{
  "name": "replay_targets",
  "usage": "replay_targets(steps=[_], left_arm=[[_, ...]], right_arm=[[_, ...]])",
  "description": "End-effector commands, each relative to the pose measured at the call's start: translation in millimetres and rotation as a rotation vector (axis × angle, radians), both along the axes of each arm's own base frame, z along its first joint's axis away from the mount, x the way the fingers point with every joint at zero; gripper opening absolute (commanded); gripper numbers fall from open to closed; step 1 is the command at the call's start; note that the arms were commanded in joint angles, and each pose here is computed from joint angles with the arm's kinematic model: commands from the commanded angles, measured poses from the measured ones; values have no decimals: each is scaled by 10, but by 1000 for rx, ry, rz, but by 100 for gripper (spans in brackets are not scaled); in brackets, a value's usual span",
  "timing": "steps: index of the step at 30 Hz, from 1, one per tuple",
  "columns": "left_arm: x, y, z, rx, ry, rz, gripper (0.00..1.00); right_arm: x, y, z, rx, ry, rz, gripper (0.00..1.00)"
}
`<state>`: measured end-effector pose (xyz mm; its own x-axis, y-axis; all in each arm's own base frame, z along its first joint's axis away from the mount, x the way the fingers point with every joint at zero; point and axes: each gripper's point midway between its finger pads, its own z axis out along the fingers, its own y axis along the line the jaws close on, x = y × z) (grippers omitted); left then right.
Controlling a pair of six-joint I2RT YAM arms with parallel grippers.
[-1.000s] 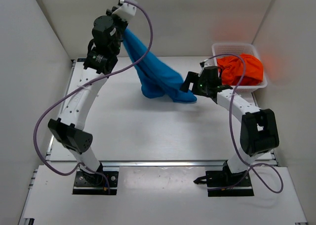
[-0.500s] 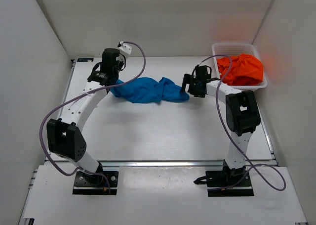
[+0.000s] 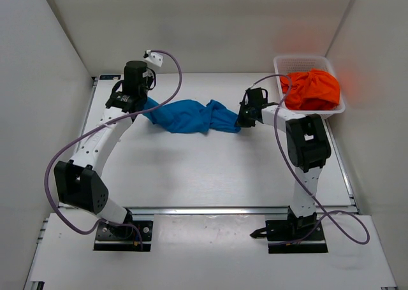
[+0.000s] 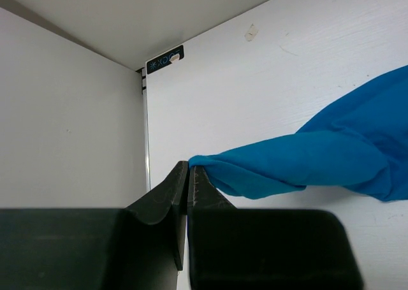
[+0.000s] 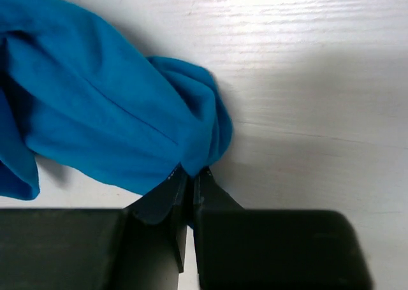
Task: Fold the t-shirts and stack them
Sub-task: Flatten out the tshirt
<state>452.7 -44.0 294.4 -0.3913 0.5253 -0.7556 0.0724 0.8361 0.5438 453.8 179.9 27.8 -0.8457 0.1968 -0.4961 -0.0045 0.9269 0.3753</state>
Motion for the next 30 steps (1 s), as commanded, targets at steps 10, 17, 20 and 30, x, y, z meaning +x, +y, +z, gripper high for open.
replay_targets(steps=[10,17,20,30], left_arm=[[-426,512,561,36,-139,156,10],[-576,579,184,4,-33,173,11],[-667,576,-181,-4,82,152,11],[-1116,233,-1321,-64,431,7,13]], right_arm=[[-30,-719,3400,-256,-816,-34,0],[-480,-809,4407,-350,-1052,-37,0],[-363,-935,4568,-389,-1085,-98,0],[1316,-152,3333,10,-815,20,39]])
